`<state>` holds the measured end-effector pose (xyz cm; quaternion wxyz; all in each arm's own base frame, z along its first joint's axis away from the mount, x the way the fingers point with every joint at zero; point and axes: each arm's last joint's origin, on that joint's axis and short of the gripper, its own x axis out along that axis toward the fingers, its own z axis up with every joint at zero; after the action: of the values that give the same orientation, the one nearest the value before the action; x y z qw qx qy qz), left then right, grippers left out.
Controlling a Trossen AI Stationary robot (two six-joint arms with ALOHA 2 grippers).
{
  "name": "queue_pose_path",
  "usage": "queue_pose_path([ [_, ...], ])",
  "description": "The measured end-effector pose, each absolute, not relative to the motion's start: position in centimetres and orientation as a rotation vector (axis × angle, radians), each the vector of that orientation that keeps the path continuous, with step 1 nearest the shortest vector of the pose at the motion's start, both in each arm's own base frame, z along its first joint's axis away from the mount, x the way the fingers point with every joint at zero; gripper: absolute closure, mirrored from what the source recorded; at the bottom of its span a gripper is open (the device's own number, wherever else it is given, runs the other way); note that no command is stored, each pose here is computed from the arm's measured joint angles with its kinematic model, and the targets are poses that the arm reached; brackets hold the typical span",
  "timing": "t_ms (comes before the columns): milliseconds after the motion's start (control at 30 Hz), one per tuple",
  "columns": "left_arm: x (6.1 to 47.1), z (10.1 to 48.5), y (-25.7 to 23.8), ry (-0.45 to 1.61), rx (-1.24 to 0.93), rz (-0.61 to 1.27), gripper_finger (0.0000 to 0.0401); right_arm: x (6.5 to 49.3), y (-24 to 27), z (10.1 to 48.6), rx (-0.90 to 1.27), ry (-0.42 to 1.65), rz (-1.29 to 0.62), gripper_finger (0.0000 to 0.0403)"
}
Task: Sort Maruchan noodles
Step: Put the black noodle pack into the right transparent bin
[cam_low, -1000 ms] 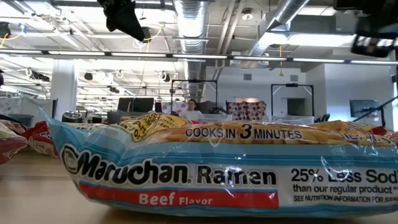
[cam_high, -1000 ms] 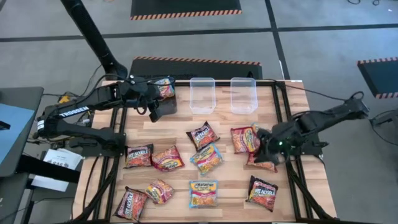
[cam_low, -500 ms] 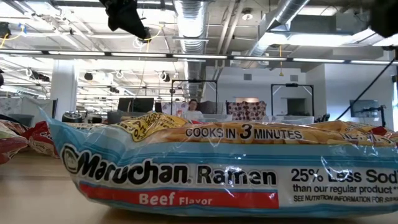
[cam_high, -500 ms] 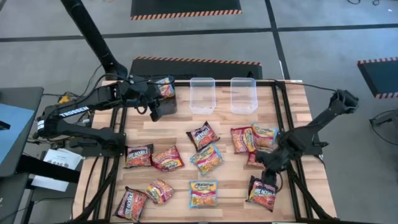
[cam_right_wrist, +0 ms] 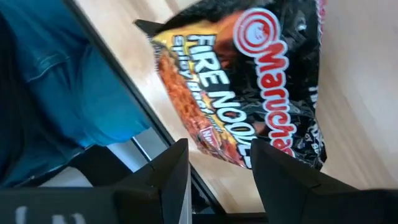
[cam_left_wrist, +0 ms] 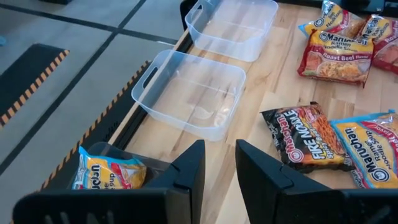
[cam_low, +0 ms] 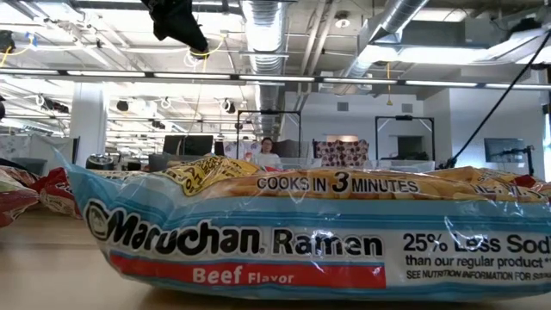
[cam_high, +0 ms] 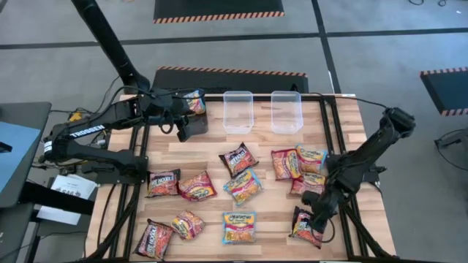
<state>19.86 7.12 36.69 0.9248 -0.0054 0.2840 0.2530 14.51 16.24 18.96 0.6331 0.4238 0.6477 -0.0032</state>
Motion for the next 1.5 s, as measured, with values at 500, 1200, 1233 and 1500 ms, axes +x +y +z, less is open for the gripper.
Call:
queue_pose_path([
  [500, 19.9, 36.7, 7.1, 0.578, -0.004, 0.517, 0.0323, 15.2, 17.4, 16.1, 0.946, 1.552, -0.142, 0.0214],
  [1200, 19.8, 36.7, 7.2, 0.58, 0.004, 0.542, 0.0323, 17.0, 17.4, 13.8, 0.977, 1.574, -0.236, 0.0325],
  [1233, 19.8, 36.7, 7.2, 0.58, 0.004, 0.542, 0.0323, 17.0, 17.4, 13.8, 0.978, 1.571, -0.233, 0.034],
  [1500, 19.8, 36.7, 7.2, 0.58, 0.004, 0.542, 0.0323, 17.1, 17.5, 13.8, 0.925, 1.57, -0.173, 0.0395],
])
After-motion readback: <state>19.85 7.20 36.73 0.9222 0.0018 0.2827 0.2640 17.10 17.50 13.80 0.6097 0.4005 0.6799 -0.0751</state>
